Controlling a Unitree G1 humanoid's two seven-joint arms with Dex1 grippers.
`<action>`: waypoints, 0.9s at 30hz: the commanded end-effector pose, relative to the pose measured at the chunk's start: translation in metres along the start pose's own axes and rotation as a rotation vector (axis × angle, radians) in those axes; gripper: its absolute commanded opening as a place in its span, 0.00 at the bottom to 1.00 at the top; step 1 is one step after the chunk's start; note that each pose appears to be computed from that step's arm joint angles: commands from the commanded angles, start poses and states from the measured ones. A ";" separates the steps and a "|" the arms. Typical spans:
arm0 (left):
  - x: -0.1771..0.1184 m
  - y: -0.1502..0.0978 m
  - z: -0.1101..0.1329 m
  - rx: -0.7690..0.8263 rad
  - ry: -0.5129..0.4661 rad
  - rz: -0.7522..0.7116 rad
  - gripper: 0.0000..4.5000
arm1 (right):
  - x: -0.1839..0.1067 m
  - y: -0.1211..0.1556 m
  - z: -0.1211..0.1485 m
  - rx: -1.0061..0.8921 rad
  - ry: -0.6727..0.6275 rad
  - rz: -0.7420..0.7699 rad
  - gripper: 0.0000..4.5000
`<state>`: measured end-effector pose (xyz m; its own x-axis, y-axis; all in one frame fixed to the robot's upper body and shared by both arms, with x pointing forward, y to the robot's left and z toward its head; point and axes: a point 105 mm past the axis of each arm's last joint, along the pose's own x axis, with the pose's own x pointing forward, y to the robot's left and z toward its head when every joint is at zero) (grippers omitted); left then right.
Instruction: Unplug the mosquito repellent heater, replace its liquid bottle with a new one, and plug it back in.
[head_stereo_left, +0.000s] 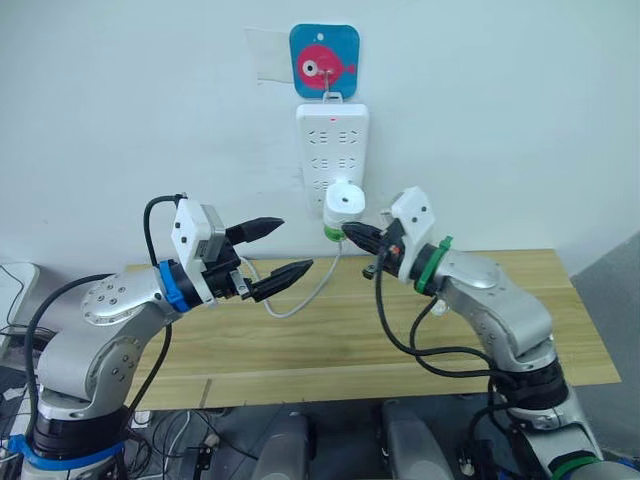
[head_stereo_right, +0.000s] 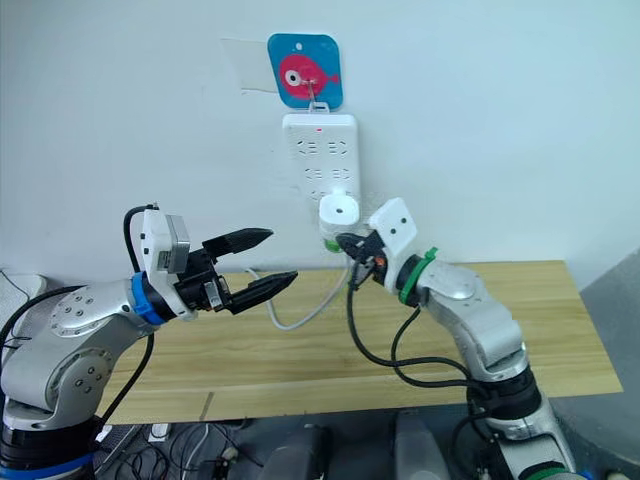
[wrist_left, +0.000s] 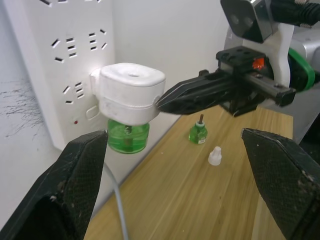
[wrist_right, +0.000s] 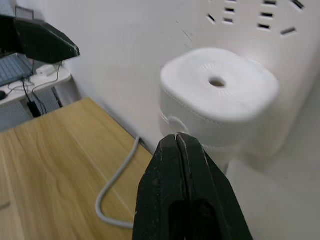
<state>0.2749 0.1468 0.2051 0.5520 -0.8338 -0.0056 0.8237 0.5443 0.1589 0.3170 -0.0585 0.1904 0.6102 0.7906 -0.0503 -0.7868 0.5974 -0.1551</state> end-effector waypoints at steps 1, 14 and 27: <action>-0.009 0.007 0.005 0.037 0.001 0.021 1.00 | -0.018 0.008 0.015 -0.003 -0.050 0.124 0.14; -0.053 0.061 -0.016 0.016 0.196 0.247 1.00 | -0.095 -0.049 0.007 0.018 -0.001 0.121 0.99; -0.070 0.079 -0.022 0.062 0.225 0.297 1.00 | -0.127 -0.086 -0.003 0.015 0.004 -0.058 0.99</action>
<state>0.3042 0.2447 0.1842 0.7703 -0.6045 -0.2031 0.6371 0.7427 0.2061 0.3068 -0.1994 0.1972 0.6168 0.7832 -0.0783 -0.7865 0.6092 -0.1016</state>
